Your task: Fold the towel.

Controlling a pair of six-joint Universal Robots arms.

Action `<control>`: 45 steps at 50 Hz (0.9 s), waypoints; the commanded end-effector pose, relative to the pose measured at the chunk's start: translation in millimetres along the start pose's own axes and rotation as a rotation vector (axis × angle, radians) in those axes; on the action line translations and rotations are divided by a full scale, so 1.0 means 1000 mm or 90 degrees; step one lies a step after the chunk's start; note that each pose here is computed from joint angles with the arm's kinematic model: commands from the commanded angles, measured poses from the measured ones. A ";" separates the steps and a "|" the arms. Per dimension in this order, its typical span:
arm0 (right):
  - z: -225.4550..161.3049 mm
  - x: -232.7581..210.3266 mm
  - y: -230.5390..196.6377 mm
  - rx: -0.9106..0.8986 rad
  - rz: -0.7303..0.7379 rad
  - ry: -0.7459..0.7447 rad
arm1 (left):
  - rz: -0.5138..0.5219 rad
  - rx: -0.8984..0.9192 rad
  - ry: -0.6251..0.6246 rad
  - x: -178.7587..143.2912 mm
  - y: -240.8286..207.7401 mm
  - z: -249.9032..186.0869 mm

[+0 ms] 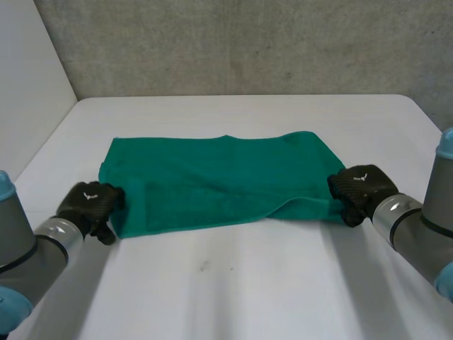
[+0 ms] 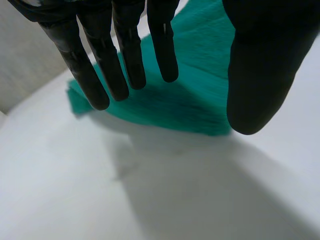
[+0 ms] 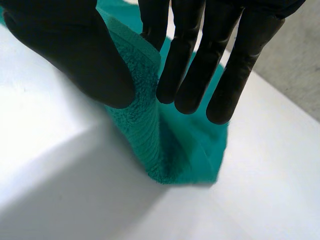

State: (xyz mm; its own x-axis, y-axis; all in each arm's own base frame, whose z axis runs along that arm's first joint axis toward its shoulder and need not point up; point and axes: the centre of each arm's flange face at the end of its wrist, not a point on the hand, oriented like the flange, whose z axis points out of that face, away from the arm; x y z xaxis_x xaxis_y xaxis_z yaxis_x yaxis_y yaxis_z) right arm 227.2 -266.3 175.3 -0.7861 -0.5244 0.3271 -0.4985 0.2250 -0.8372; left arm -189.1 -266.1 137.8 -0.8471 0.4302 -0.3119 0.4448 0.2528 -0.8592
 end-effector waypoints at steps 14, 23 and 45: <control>0.006 -0.004 0.012 -0.011 0.004 -0.004 | -0.047 -0.022 -0.006 0.005 0.016 0.034; 0.006 -0.006 0.013 -0.011 0.003 -0.006 | -0.043 0.001 -0.014 0.003 0.013 0.043; 0.005 -0.008 0.015 -0.014 -0.002 -0.010 | -0.037 0.037 -0.027 -0.005 0.000 0.066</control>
State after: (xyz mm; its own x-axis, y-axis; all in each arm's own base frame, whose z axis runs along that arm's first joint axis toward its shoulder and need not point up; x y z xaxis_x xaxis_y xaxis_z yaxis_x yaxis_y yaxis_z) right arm 227.8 -263.0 158.0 -0.7802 -0.5371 0.3205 -0.5069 0.2429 -0.8271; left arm -202.8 -318.5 108.6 -0.8822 0.3846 -0.2717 0.3816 0.2457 -0.8911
